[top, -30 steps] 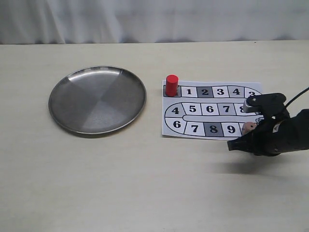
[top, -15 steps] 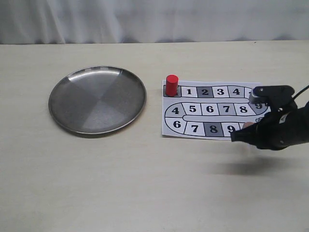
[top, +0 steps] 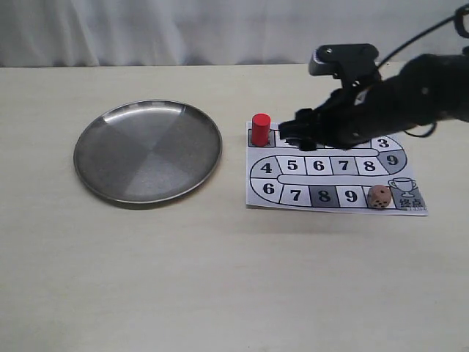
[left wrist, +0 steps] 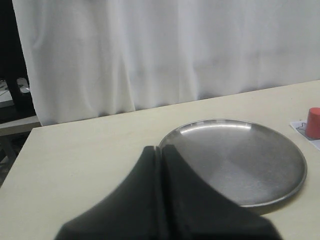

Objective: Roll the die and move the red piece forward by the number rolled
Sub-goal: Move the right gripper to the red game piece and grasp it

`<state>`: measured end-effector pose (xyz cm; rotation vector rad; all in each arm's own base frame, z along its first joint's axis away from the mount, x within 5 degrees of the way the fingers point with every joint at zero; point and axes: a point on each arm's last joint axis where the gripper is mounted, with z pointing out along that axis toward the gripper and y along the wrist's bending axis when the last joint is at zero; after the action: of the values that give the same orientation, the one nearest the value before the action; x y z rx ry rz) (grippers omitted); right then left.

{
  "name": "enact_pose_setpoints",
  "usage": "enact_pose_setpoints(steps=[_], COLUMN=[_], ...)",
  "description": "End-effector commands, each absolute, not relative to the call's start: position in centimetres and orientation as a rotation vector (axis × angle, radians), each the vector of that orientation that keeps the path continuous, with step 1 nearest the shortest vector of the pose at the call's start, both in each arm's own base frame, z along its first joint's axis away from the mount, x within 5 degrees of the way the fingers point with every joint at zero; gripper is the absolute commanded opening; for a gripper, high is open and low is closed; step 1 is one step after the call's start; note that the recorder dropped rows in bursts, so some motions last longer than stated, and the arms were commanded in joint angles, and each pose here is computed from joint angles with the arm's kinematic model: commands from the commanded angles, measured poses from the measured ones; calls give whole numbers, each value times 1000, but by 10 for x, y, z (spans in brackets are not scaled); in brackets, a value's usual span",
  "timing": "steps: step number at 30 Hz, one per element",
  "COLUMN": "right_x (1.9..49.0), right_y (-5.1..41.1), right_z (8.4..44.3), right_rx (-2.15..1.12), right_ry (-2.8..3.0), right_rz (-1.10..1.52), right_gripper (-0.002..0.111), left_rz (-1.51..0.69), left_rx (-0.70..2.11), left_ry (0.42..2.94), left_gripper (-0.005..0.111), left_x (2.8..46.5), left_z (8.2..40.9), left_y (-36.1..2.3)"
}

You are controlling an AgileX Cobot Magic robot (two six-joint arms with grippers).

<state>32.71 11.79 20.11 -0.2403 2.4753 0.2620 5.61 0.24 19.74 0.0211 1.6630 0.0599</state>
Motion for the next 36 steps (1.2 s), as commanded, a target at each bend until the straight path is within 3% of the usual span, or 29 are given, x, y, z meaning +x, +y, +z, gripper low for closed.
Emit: enact_pose_setpoints(steps=[1,13,21,28,36], right_x=[361,443,463,465,465], right_y=[138,160,166,166,166], right_z=[197,151,116,112,113], right_rx=[-270,-333,-395,-390,-389], right_ry=[2485,2496,2489,2482,2478], right_rz=[275,234,205,203,203], right_gripper=[81,84,82,36,8], left_rz=[54,54,54,54,54], left_rx=[18,18,18,18,18], left_ry=[1655,1655,1655,1655,1655], left_gripper=[0,0,0,0,0], left_x=[56,56,56,56,56], left_z=[198,198,198,198,198], left_y=[2,2,2,2,2])
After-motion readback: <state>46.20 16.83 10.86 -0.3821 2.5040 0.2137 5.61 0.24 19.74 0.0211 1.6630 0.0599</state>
